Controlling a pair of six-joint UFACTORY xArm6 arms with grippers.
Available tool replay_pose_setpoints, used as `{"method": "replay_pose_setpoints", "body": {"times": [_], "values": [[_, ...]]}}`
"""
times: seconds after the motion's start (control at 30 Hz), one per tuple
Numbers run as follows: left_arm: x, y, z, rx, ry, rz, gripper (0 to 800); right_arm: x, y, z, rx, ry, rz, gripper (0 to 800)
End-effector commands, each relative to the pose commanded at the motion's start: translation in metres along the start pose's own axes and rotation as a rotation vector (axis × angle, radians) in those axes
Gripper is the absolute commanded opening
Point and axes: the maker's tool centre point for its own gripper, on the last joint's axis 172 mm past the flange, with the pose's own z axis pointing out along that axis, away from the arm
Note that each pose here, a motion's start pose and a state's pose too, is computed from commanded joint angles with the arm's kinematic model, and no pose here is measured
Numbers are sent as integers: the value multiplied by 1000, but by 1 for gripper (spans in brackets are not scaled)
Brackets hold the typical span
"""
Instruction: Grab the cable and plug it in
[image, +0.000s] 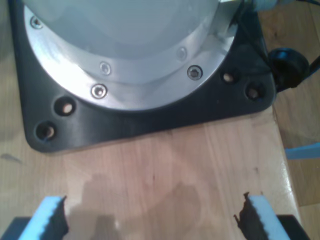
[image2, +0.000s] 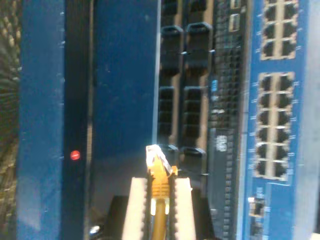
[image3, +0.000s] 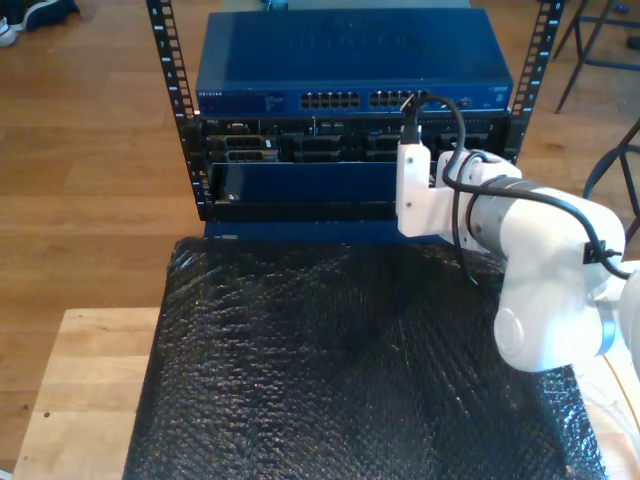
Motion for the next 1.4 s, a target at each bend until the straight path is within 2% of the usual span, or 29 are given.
{"method": "replay_pose_setpoints", "body": {"times": [0.3,0.5,0.83,1.4], "values": [[0,0,0,0,0,0,800,6,41,-16,-168,20,3,1],[0,0,0,0,-2,0,800,3,39,-15,-196,19,2,1],[0,0,0,0,-2,0,800,6,59,-32,-331,32,1,0],[0,0,0,0,0,0,800,7,49,-33,-320,36,-2,0]]}}
